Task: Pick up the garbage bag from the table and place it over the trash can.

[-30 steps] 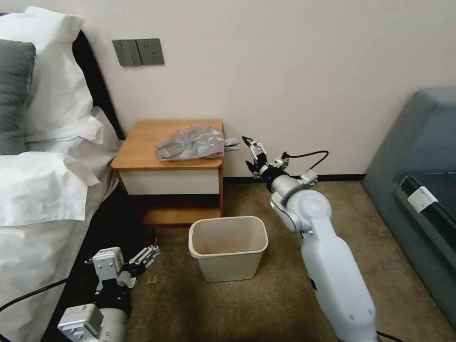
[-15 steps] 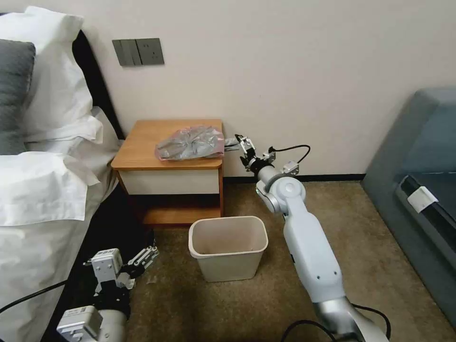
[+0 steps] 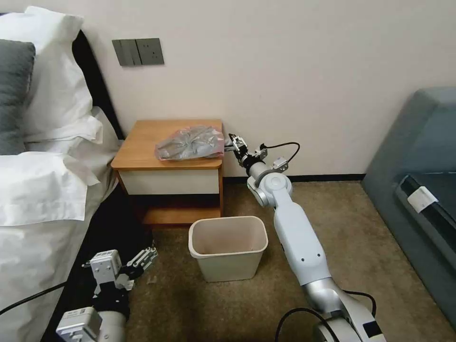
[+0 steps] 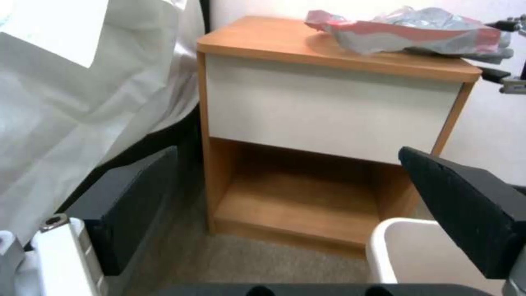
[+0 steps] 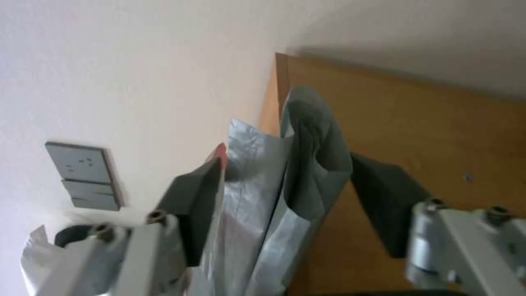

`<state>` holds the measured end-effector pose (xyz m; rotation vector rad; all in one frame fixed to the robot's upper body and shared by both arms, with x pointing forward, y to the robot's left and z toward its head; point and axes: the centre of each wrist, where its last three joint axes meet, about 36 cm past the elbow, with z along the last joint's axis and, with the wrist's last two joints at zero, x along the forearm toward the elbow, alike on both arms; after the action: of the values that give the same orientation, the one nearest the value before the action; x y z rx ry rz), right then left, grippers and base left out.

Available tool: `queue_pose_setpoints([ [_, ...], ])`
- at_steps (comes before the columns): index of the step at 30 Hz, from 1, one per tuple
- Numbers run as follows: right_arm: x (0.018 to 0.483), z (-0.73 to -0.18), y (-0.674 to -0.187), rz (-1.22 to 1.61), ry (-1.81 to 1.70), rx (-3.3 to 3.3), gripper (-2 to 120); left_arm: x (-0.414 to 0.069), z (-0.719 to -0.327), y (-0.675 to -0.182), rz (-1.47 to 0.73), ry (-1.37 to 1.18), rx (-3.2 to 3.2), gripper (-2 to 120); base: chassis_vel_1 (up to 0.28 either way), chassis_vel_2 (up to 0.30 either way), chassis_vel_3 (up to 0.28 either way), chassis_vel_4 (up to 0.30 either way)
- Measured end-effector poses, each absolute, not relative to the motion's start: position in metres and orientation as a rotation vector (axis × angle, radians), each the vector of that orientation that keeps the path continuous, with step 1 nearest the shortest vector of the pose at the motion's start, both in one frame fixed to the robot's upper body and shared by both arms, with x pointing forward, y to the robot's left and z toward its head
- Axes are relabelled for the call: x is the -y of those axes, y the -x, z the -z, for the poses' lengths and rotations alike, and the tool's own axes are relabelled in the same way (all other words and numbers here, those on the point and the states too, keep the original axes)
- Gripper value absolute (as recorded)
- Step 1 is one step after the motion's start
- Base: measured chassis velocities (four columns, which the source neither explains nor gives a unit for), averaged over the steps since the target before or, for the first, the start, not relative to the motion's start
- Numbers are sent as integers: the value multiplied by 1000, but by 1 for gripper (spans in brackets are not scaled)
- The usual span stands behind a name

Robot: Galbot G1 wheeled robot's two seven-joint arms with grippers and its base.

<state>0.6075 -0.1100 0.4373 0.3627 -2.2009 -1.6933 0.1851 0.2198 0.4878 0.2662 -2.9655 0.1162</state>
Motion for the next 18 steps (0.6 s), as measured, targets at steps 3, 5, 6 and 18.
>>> queue_pose_setpoints([
  [3,110,-438,-607,1694,-363,2201,50,-220,-488,-185,-118,-268,2968,100,0,0,0,0],
  [5,110,-438,-607,1695,-365,2202,41,-219,-488,-186,-119,-268,2970,100,0,0,0,0],
  [6,110,-438,-607,1695,-365,2202,41,-219,-488,-186,-119,-268,2970,100,0,0,0,0],
  [18,106,-438,-594,1677,-375,2206,0,-219,-488,-187,-121,-253,2977,100,0,0,0,0],
])
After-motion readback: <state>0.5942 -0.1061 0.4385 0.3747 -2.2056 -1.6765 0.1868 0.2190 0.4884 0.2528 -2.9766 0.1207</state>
